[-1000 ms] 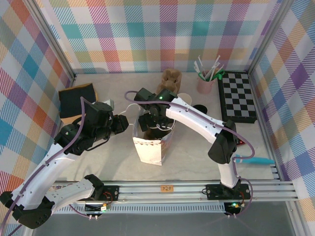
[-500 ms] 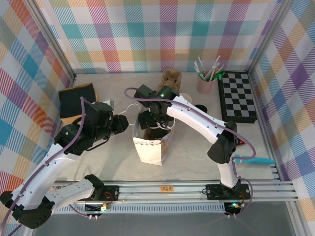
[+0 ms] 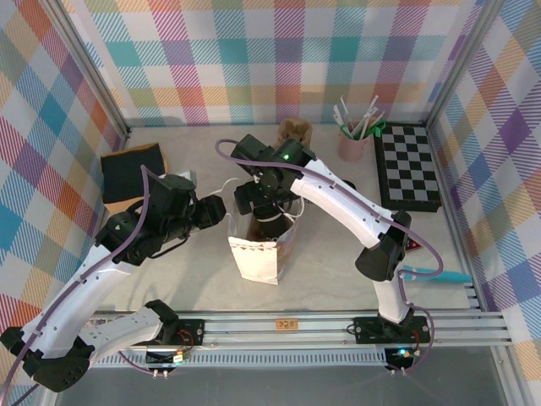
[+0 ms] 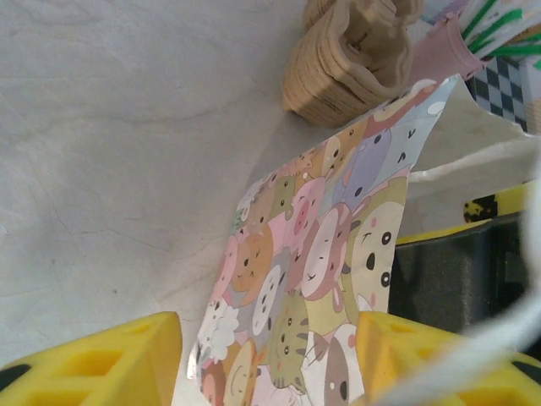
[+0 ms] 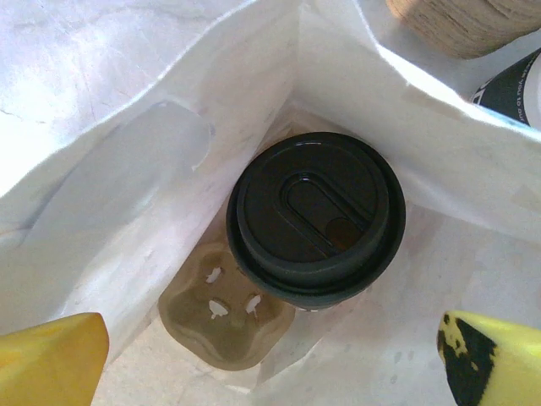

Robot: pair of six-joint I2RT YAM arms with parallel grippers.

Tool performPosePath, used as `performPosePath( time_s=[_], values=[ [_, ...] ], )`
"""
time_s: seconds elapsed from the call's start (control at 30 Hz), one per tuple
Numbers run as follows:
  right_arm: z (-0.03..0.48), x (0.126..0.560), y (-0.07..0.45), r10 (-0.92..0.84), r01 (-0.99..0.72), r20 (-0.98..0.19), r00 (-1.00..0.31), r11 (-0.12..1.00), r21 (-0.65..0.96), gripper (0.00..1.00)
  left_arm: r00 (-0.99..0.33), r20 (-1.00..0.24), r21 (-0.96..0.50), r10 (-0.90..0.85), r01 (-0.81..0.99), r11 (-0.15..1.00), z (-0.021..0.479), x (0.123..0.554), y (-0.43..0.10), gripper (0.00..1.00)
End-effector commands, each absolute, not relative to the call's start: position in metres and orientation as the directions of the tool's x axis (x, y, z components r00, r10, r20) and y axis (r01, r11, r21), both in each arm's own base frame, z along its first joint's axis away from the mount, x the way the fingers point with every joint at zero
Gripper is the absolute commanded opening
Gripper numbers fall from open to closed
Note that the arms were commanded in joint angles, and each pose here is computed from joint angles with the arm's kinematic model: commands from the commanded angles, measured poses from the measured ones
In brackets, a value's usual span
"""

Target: Pack the takeout coffee

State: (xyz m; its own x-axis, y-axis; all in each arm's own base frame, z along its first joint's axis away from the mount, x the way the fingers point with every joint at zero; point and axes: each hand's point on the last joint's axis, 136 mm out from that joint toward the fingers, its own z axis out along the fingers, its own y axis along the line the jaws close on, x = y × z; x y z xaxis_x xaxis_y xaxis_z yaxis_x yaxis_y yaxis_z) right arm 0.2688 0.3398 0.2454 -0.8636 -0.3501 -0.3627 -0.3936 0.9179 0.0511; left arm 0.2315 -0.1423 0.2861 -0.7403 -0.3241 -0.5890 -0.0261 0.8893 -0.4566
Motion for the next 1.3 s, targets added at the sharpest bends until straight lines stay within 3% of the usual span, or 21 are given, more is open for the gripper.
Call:
performPosePath(
  time_s=[0.0, 0.57, 0.63, 0.87, 0.9, 0.93, 1.27],
  values=[
    [0.255, 0.262, 0.331, -0.362, -0.402, -0.352, -0.863, 0.914, 0.045, 0.99, -0.723, -0.608, -0.456, -0.328, -0.02, 0.89, 0.295, 0.237, -0.142, 0.61],
    [0.287, 0.278, 0.307, -0.299, -0.352, -0.445, -0.844, 0.935, 0.04, 0.99, -0.717, -0.63, -0.455, -0.299, 0.028, 0.89, 0.32, 0.245, -0.151, 0.8],
    [0.29, 0.278, 0.308, -0.299, -0.359, -0.452, -0.84, 0.932, 0.05, 0.99, -0.715, -0.633, -0.452, -0.298, 0.029, 0.891, 0.321, 0.245, -0.151, 0.88],
    [0.303, 0.278, 0.315, -0.278, -0.378, -0.494, -0.824, 0.919, 0.113, 0.99, -0.704, -0.642, -0.447, -0.304, 0.022, 0.894, 0.324, 0.244, -0.147, 0.91],
    [0.307, 0.279, 0.315, -0.272, -0.378, -0.501, -0.821, 0.918, 0.121, 0.99, -0.701, -0.645, -0.447, -0.305, 0.022, 0.894, 0.325, 0.244, -0.146, 0.99],
    [0.31, 0.28, 0.315, -0.264, -0.378, -0.51, -0.819, 0.917, 0.131, 0.99, -0.698, -0.648, -0.448, -0.305, 0.025, 0.894, 0.327, 0.245, -0.146, 1.0],
    [0.326, 0.284, 0.304, -0.22, -0.357, -0.544, -0.81, 0.92, 0.161, 0.99, -0.671, -0.669, -0.458, -0.32, 0.033, 0.888, 0.341, 0.244, -0.142, 1.0]
  ],
)
